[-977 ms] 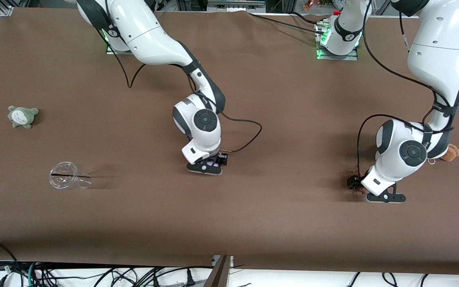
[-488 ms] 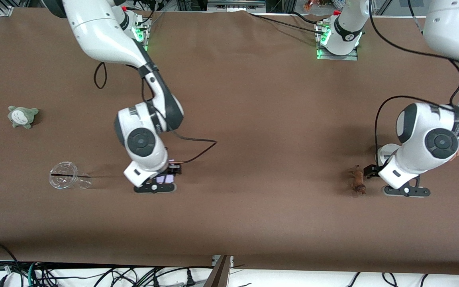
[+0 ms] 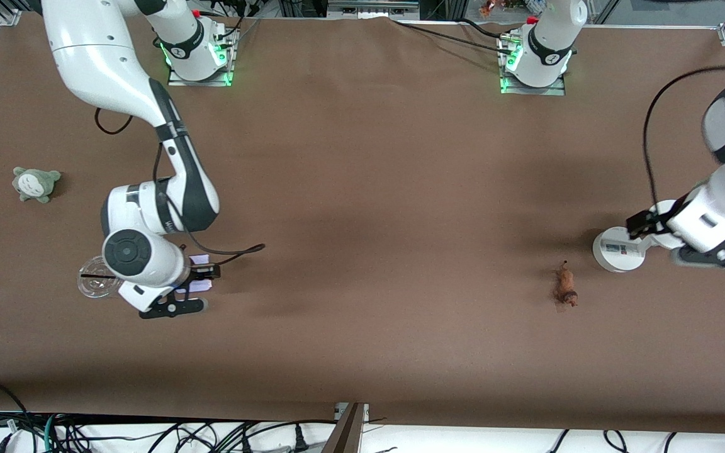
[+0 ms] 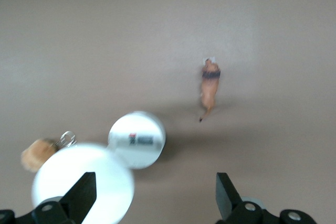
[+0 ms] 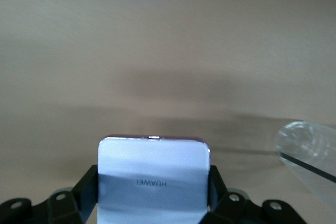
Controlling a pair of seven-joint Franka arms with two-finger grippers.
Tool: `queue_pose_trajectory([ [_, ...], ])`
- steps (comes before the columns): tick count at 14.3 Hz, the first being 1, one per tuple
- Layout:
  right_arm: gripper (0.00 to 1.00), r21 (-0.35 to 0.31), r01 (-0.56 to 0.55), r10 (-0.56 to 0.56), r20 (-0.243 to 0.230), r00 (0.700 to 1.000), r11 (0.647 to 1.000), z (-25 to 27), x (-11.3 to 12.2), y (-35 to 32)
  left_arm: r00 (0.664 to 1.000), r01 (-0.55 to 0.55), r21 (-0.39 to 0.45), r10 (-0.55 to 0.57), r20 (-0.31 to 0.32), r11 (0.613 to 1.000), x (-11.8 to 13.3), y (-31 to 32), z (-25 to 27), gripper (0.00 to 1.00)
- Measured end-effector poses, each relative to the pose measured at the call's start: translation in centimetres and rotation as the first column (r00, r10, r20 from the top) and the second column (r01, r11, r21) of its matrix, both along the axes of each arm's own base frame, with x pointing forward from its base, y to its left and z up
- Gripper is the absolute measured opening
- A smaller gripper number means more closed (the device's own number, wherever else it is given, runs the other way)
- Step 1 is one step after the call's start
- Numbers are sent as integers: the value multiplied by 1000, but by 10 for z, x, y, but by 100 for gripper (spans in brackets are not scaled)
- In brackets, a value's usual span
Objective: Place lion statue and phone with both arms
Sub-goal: 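Lower the phone beside the glass cup while the left gripper withdraws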
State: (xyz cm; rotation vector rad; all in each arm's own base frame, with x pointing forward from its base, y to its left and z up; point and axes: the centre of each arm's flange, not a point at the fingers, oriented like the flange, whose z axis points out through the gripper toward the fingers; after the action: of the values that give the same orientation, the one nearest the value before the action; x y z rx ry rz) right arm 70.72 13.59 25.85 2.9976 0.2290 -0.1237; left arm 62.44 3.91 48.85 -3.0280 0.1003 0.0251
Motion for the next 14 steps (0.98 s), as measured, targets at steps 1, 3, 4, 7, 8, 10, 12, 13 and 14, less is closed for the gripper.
queue_pose_trajectory([
  [1,84,-1,8,-8,-11,1000,1000,-4,-1,-11,1000,-3,-3,3,4,1000,-10,1,20,100],
  [3,84,0,2,-2,-27,1000,1000,-14,-4,-29,1000,-12,3,11,17,1000,-25,0,50,100],
  [4,84,3,-5,5,-25,1000,1000,-20,-5,-38,1000,-16,8,16,19,1000,-31,2,60,100],
  [7,84,13,-15,15,-1,1000,1000,-42,-10,-61,1000,-3,14,3,0,1000,-48,12,81,100],
  [8,84,16,-18,17,11,1000,1000,-49,-12,-68,1000,-8,6,8,0,1000,-52,17,87,100],
  [10,84,19,-23,23,21,1000,1000,-59,-16,-75,1000,-16,-10,16,6,1000,-56,23,92,100],
  [12,84,20,-25,24,25,999,999,-62,-17,-75,1000,-19,-13,19,8,1000,-58,25,94,100],
  [13,84,22,-26,26,30,999,999,-62,-17,-75,1000,-17,-13,17,9,1000,-58,24,95,100],
  [14,84,23,-28,27,35,999,999,-62,-17,-74,1000,-14,-13,14,7,1000,-59,22,95,100],
])
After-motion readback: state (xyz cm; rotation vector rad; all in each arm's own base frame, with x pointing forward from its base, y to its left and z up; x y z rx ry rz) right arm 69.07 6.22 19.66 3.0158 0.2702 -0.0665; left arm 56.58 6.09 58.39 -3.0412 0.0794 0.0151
